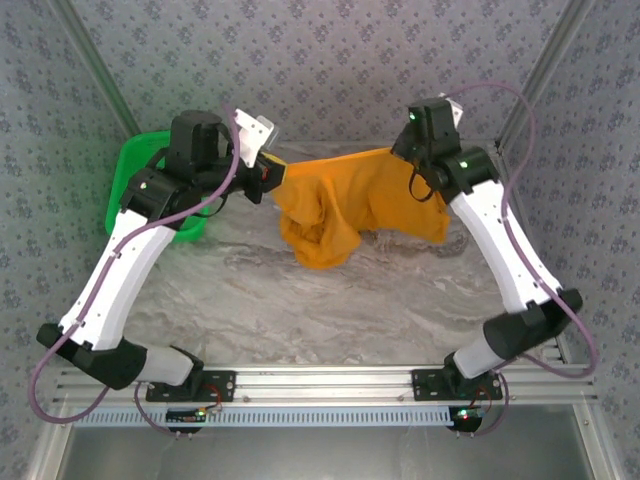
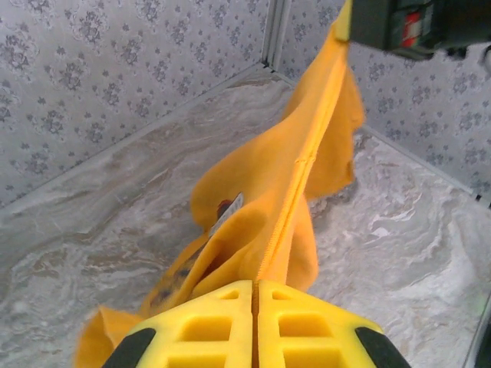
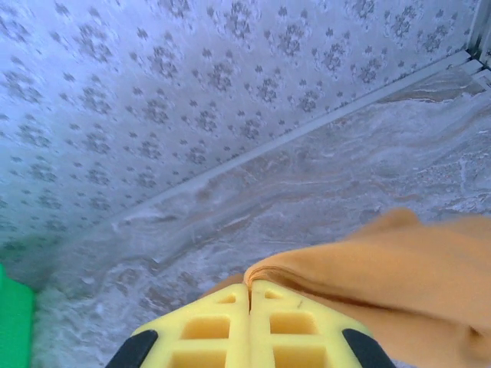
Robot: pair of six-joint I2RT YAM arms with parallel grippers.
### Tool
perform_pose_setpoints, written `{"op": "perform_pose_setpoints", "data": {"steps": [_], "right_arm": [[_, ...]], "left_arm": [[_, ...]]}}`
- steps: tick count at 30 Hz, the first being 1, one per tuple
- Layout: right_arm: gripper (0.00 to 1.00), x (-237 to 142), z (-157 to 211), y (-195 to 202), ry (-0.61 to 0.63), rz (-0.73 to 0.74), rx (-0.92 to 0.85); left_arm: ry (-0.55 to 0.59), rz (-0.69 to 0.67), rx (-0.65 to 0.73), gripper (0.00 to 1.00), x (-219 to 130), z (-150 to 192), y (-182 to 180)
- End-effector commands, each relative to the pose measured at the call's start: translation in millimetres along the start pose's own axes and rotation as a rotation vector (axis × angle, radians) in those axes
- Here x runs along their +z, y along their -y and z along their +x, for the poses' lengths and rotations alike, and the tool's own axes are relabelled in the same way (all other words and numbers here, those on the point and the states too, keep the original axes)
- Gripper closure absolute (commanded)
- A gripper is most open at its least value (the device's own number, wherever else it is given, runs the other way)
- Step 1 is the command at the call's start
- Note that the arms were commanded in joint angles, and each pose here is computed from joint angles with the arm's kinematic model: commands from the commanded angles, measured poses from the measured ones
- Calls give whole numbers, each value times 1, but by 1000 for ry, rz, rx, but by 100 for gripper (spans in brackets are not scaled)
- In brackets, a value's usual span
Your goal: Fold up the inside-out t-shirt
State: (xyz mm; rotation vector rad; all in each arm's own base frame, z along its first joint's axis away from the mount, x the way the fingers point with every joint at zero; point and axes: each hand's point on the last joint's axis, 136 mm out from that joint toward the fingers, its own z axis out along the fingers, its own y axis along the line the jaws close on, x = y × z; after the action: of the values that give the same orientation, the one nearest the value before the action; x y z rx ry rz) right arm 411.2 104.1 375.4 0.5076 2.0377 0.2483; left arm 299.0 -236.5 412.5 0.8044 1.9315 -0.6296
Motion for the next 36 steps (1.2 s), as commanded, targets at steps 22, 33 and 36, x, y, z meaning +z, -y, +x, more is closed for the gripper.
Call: {"op": "perform_pose_setpoints", "data": {"steps": [22, 33, 36], "right_arm": [[37, 57, 305, 148, -996, 187, -131], [41, 39, 296, 191, -932, 110, -25], [41, 37, 304, 189, -920, 56, -7]], "left_arm": [[-472, -110, -252, 100, 38, 234, -33], [-438, -67, -322, 100, 39, 233, -36], [-434, -46, -337, 100, 41, 234, -35]]}}
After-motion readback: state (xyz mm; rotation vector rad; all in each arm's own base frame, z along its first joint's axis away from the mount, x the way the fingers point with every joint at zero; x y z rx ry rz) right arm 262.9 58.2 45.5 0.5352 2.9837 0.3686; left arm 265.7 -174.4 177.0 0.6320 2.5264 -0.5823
